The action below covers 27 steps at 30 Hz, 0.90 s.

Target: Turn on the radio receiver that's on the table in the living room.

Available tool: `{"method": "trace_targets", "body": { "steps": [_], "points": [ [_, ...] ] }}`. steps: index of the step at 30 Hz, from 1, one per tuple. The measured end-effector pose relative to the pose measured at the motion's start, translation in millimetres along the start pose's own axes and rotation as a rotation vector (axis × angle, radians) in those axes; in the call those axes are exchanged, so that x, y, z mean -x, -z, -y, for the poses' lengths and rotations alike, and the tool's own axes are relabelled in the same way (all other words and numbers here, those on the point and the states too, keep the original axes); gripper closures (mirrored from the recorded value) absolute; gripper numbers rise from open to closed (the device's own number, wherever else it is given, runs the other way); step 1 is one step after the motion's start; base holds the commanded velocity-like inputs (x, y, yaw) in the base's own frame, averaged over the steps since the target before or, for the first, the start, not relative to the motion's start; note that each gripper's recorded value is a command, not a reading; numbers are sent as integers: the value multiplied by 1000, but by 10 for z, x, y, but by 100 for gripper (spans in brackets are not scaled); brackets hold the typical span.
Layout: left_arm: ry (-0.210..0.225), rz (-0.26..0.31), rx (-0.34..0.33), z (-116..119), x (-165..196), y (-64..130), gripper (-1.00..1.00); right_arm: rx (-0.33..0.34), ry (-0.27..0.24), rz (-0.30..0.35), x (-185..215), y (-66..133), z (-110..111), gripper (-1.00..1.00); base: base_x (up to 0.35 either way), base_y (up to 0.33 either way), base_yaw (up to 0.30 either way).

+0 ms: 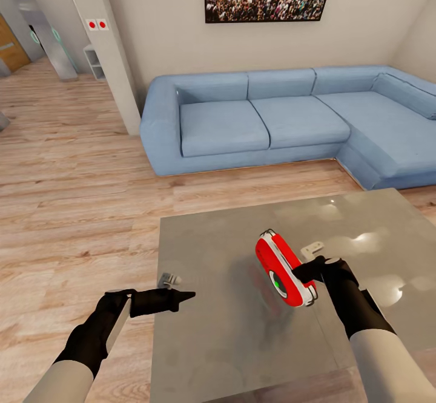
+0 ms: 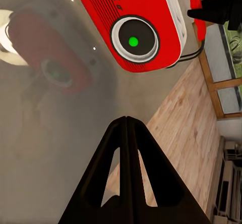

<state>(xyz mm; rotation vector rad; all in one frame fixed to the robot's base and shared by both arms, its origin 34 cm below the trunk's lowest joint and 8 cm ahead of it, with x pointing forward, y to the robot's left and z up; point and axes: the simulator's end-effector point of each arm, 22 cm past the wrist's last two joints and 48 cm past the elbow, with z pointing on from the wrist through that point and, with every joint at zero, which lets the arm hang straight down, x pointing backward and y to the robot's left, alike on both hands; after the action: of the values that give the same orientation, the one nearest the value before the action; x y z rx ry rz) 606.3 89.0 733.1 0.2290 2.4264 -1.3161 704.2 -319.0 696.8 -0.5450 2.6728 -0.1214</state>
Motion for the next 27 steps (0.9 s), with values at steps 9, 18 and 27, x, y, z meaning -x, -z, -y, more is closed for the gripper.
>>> {"method": "trace_targets", "body": {
  "steps": [9,18,27],
  "points": [
    [0,0,0,0,2,1,100,-2,-3,-10,-41,-21,-6,100,0,0,0],
    [1,0,0,-1,-2,-1,100,12,-8,-61,-278,-134,-89,100,0,0,0],
    [1,0,0,-2,-1,0,100,14,-7,-64,-297,-144,-94,100,0,0,0]
  ]
}}
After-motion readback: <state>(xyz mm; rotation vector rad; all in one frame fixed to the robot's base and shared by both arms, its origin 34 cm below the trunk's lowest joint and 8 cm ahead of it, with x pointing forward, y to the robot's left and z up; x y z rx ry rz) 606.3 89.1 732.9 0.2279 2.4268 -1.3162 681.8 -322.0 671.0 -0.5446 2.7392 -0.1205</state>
